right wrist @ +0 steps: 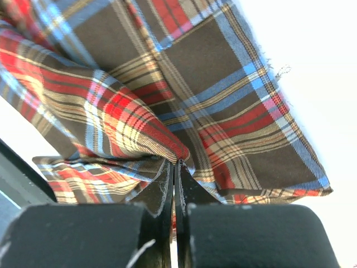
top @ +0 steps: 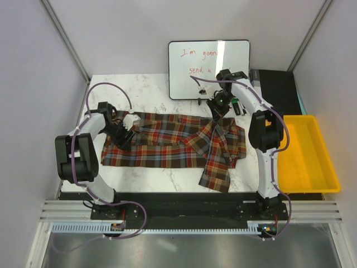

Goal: Fold and stack the long sleeve shirts
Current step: Fold the shirt

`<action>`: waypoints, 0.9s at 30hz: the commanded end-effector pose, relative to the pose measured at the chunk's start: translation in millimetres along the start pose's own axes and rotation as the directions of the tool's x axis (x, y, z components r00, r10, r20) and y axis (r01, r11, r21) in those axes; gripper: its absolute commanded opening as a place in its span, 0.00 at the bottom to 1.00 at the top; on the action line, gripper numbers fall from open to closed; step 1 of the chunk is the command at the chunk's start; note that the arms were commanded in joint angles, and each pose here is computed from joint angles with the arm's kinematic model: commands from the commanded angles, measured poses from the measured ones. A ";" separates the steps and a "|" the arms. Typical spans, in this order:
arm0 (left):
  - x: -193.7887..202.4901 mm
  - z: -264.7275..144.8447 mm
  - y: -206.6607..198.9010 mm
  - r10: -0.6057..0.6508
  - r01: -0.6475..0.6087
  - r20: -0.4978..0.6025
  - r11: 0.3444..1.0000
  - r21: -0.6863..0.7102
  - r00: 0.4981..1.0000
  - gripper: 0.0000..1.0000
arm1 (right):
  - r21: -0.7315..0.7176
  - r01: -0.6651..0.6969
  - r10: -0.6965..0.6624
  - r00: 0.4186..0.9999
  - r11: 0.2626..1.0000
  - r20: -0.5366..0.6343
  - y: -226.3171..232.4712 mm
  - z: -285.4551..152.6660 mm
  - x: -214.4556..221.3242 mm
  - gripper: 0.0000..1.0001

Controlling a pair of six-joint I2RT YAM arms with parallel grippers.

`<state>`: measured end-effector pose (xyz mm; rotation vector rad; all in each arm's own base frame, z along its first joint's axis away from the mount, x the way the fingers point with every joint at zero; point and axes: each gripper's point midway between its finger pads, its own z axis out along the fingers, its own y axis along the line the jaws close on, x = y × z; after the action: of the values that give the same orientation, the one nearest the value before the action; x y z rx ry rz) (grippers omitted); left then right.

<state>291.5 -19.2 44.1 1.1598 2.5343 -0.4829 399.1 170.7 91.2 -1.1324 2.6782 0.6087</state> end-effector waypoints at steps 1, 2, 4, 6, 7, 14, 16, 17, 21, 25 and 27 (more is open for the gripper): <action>-19.7 -8.4 -1.8 0.012 -0.013 0.090 1.000 0.001 0.996 0.62 | 0.043 0.001 0.000 1.000 0.999 -0.024 -18.6 14.0 5.8 0.00; -24.1 -10.9 -4.7 0.027 -0.028 0.112 1.000 0.003 0.993 0.63 | 0.062 -0.004 0.006 1.000 0.998 -0.030 -23.5 14.8 8.2 0.00; -37.1 -22.2 -19.5 0.091 -0.093 0.170 0.996 0.003 0.981 0.65 | 0.081 -0.013 0.015 1.000 0.997 -0.028 -28.2 16.8 8.0 0.06; -50.5 -32.6 -42.8 0.181 -0.185 0.236 0.983 -0.006 0.955 0.68 | 0.094 -0.029 0.030 0.999 0.995 -0.011 -30.9 11.4 4.1 0.38; -57.5 -32.8 -57.1 0.213 -0.223 0.261 0.975 0.010 0.942 0.69 | 0.094 -0.040 0.040 0.999 0.995 -0.004 -29.5 6.3 3.1 0.54; -75.3 -53.8 -166.9 0.253 -0.366 0.511 0.921 0.133 0.822 0.80 | 0.060 0.204 -0.206 0.978 0.977 0.037 18.6 -53.2 37.4 0.66; -77.6 -64.7 -184.8 0.266 -0.400 0.599 0.911 0.100 0.756 0.81 | 0.012 0.318 -0.318 0.948 0.948 0.034 42.3 -56.3 54.0 0.66; -71.8 -61.7 -190.1 0.178 -0.324 0.598 0.935 0.144 0.781 0.82 | -0.020 0.437 -0.437 0.899 0.899 0.031 62.3 -56.5 70.8 0.67; -91.6 -81.3 -172.8 0.110 -0.180 0.675 0.983 0.034 0.730 0.84 | -0.097 0.673 -0.670 0.740 0.733 0.069 118.8 -41.3 100.9 0.70; -106.8 -101.6 -158.1 -0.057 -0.040 0.702 0.992 0.121 0.710 0.84 | -0.200 0.805 -0.800 0.587 0.559 0.124 166.7 -12.0 115.8 0.70; -109.6 -113.9 -144.5 -0.167 0.028 0.713 0.979 0.202 0.681 0.83 | -0.245 0.864 -0.867 0.480 0.441 0.134 183.4 7.9 123.2 0.70</action>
<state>206.5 -141.2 177.0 0.9196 1.8710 -0.8328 202.5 179.2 128.3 -2.0739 1.9434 0.6524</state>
